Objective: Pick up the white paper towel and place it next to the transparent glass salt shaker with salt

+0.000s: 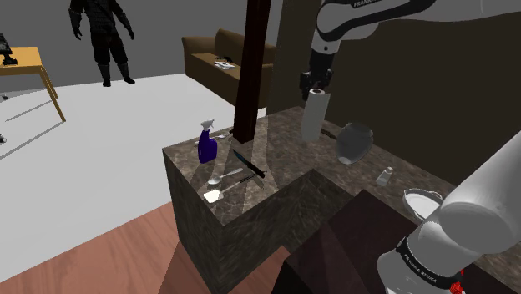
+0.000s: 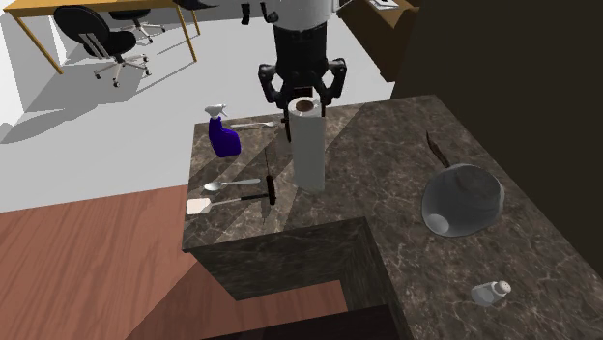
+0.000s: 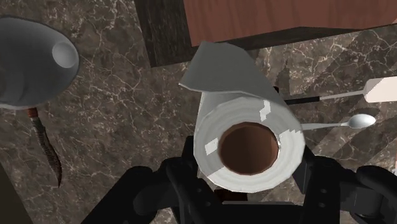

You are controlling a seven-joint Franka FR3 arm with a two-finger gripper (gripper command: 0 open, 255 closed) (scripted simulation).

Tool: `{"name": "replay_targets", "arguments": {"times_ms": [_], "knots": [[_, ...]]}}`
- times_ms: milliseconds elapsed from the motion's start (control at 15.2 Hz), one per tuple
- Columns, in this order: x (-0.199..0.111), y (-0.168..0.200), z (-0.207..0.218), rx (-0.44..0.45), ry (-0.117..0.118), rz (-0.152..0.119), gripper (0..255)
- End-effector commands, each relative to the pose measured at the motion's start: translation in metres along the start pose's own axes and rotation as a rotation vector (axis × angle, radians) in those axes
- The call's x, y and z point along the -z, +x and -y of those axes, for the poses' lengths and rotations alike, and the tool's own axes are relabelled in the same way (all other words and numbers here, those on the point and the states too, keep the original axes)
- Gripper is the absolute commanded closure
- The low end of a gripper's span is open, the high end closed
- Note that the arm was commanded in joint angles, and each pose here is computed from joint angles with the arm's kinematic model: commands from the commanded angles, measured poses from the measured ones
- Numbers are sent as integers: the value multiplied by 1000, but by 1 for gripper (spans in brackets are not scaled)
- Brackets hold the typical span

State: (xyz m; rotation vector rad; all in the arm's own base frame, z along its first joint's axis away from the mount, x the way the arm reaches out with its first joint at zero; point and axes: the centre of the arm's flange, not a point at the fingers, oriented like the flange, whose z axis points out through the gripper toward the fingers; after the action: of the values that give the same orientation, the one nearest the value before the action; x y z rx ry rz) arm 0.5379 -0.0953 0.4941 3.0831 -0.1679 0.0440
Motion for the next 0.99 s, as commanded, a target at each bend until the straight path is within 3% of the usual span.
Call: {"name": "replay_targets", "arguments": {"times_ms": [0, 924], "knots": [[0, -12, -25, 1, 0, 0, 255], [-6, -95, -190, 1, 0, 0, 255]]}}
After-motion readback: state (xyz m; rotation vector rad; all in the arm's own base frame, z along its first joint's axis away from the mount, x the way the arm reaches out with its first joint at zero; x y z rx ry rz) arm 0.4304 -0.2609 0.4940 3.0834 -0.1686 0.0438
